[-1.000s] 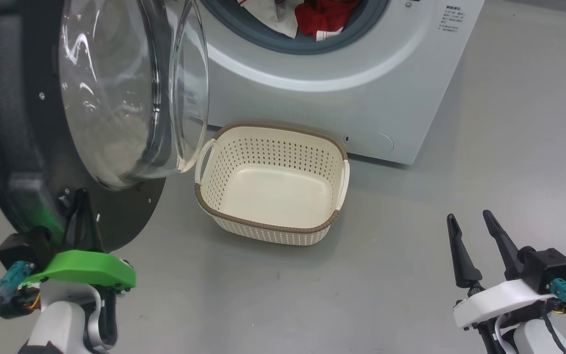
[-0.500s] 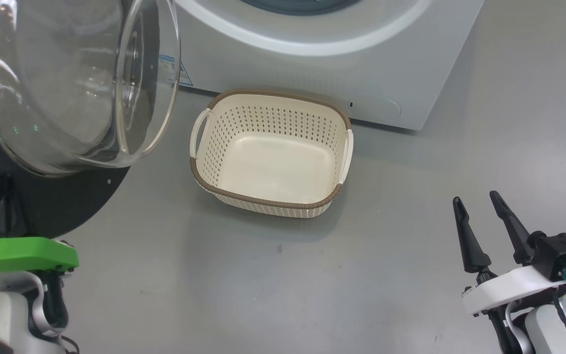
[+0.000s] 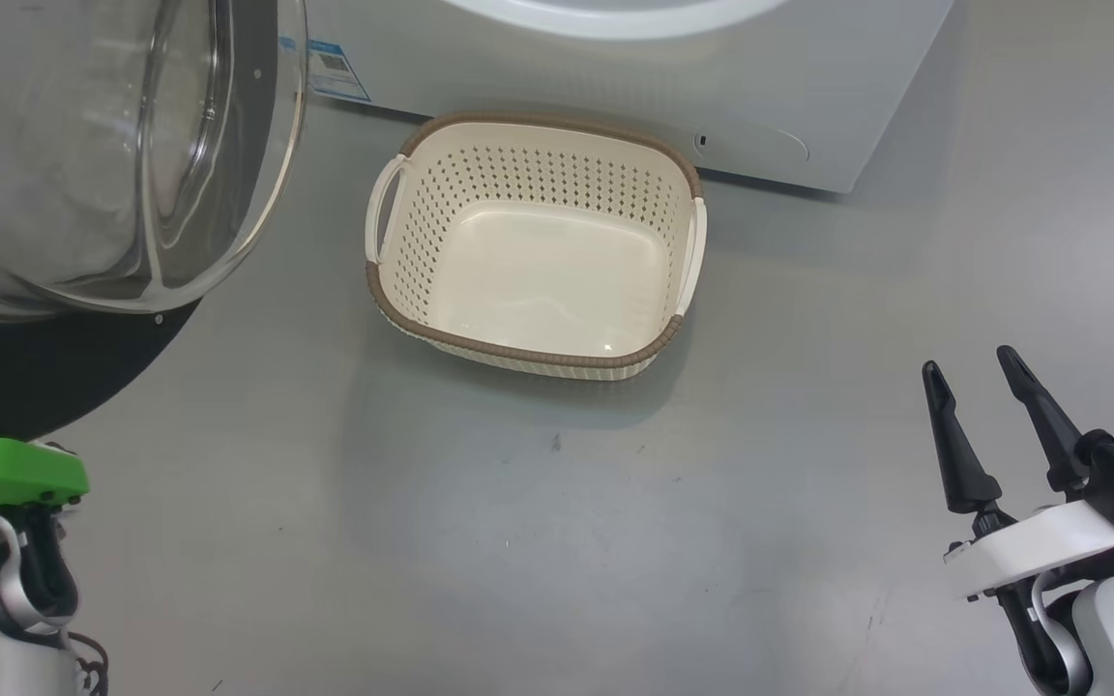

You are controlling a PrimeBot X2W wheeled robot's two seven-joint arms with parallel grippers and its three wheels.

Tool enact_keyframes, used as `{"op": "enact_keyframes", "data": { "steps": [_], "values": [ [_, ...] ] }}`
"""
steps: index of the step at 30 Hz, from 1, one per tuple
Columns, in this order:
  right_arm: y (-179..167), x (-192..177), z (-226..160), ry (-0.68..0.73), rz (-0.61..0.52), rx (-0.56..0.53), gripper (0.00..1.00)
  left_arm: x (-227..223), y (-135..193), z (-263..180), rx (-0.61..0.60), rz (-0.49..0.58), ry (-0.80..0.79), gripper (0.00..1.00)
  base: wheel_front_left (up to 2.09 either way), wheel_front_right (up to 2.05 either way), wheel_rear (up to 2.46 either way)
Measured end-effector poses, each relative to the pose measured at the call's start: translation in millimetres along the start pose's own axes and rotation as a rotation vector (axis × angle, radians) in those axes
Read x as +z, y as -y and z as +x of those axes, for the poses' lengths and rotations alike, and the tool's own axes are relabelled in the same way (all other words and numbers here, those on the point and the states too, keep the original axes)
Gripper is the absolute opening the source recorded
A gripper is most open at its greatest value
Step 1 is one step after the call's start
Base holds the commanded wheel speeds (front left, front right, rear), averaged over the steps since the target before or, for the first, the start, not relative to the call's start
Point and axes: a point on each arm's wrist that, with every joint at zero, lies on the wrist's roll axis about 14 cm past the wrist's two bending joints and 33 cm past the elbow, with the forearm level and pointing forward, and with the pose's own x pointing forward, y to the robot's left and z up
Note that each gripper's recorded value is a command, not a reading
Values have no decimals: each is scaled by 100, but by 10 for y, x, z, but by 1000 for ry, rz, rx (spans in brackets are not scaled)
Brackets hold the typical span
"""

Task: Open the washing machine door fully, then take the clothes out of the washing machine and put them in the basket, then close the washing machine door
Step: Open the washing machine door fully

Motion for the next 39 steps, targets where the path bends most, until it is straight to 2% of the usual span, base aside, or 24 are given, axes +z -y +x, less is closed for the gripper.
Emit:
{"op": "enact_keyframes", "data": {
  "steps": [13, 28, 39],
  "values": [
    [149, -100, 105, -31, -17, 4, 100, 71, -377, 192, 121, 4, 20, 0, 0, 0, 0],
    [132, -66, 127, -26, -26, 11, 100, 63, -405, 198, 132, 13, 17, 0, 0, 0, 0],
    [-59, 115, 80, 25, 4, 19, 100, 162, -217, 127, 48, 46, 29, 0, 0, 0, 0]
  ]
}}
